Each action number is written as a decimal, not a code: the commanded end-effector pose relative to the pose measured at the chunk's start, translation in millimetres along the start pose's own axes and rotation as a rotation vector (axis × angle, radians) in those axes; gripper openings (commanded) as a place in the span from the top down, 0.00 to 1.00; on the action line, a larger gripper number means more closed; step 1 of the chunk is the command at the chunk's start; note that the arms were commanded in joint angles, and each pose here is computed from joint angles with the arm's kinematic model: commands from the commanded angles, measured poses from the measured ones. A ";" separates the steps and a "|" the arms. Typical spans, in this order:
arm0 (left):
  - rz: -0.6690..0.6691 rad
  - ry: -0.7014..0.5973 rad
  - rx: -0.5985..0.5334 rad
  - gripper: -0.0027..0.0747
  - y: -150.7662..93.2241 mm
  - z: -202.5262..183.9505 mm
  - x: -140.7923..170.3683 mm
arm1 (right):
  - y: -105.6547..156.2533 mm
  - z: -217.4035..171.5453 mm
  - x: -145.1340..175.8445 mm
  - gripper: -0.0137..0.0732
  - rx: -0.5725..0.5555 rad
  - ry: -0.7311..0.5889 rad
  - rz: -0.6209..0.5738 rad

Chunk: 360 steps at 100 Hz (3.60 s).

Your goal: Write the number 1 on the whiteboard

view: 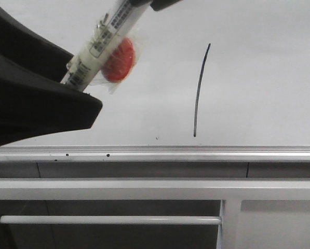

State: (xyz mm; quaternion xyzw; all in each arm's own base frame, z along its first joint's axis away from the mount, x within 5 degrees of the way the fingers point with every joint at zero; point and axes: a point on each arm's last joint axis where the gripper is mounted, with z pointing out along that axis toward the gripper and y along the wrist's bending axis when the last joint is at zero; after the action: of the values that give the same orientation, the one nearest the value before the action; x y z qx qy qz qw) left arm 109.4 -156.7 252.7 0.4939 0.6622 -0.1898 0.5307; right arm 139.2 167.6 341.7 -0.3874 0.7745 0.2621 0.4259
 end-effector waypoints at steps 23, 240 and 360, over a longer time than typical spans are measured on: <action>-0.007 -0.117 -0.006 0.45 3.2 -2.1 -18.1 | 0.3 -8.4 -16.2 0.89 0.014 -0.097 -0.004; -0.520 -0.327 -0.136 0.99 3.0 -11.9 24.8 | 6.5 -90.7 -11.6 0.91 0.138 -0.220 -0.205; -0.581 -0.417 -0.460 0.99 -23.0 33.3 56.5 | -25.6 -106.7 92.5 0.91 0.532 -0.228 -0.052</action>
State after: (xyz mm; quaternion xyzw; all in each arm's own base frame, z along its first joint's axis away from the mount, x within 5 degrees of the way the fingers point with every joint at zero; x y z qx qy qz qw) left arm 105.2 -166.6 164.2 0.1807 0.7439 -0.2490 0.5933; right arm 79.6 37.8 300.8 -0.2400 0.7796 0.0784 0.5731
